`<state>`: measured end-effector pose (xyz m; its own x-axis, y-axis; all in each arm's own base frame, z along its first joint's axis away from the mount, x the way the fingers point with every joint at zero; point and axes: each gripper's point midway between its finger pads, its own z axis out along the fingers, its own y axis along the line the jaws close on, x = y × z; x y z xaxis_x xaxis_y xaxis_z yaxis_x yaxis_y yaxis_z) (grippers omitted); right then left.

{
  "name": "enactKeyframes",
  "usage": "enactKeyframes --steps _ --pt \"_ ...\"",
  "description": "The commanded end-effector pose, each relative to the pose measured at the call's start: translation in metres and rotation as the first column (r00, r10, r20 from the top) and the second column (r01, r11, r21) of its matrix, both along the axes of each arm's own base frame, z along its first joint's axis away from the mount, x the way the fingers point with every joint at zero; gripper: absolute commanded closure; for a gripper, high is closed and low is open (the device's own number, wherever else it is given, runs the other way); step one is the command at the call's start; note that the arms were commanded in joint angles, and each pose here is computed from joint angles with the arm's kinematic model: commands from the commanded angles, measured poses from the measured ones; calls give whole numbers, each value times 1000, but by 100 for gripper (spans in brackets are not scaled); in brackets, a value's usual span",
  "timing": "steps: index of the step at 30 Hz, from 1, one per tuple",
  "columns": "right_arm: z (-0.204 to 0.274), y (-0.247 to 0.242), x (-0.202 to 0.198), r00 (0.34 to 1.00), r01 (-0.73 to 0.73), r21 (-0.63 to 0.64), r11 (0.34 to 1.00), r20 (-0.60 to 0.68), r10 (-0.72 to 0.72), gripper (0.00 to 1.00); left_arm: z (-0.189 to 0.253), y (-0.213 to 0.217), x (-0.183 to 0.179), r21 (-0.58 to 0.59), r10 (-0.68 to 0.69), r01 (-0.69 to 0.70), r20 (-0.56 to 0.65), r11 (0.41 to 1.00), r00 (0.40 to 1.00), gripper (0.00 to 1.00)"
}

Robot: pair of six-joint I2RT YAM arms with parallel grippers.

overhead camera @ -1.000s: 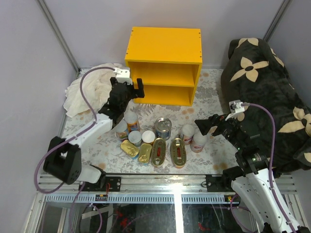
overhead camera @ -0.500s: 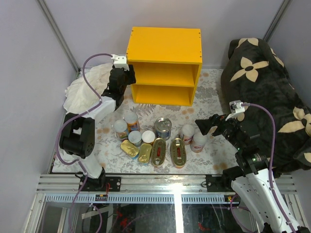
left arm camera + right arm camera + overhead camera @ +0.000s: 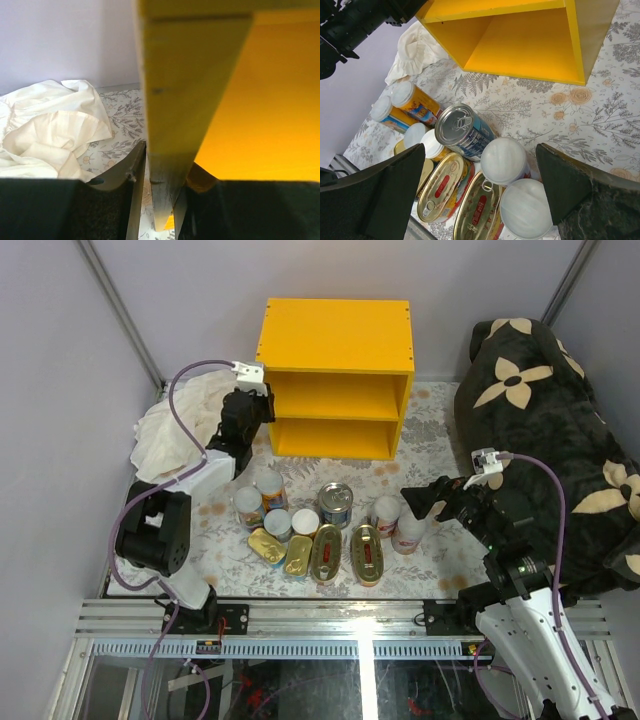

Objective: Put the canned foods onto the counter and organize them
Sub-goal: Move the counter to the center of the board.

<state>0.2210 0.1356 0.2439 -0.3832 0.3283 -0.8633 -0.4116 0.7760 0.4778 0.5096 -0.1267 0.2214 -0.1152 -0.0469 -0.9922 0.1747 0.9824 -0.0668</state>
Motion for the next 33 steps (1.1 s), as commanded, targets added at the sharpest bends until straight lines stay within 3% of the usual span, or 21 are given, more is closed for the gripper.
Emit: enactKeyframes --steps 1,12,21,27,33 --pt "-8 8 -5 999 -53 3 999 -5 53 1 21 -3 -19 -29 -56 58 67 998 996 86" --pt "-25 -14 12 995 81 -79 994 -50 -85 0 27 -14 -55 -85 -151 158 80 984 985 87" --pt "-39 -16 33 973 152 -99 983 -160 -167 1 24 -19 -86 -126 -184 191 63 974 981 86" --pt "-22 -8 47 982 173 -95 980 -60 -179 1 15 -25 -98 -139 -205 208 31 968 978 85" --pt "3 10 42 989 95 115 989 103 -107 1 6 -22 -106 -153 -200 200 20 968 980 85"
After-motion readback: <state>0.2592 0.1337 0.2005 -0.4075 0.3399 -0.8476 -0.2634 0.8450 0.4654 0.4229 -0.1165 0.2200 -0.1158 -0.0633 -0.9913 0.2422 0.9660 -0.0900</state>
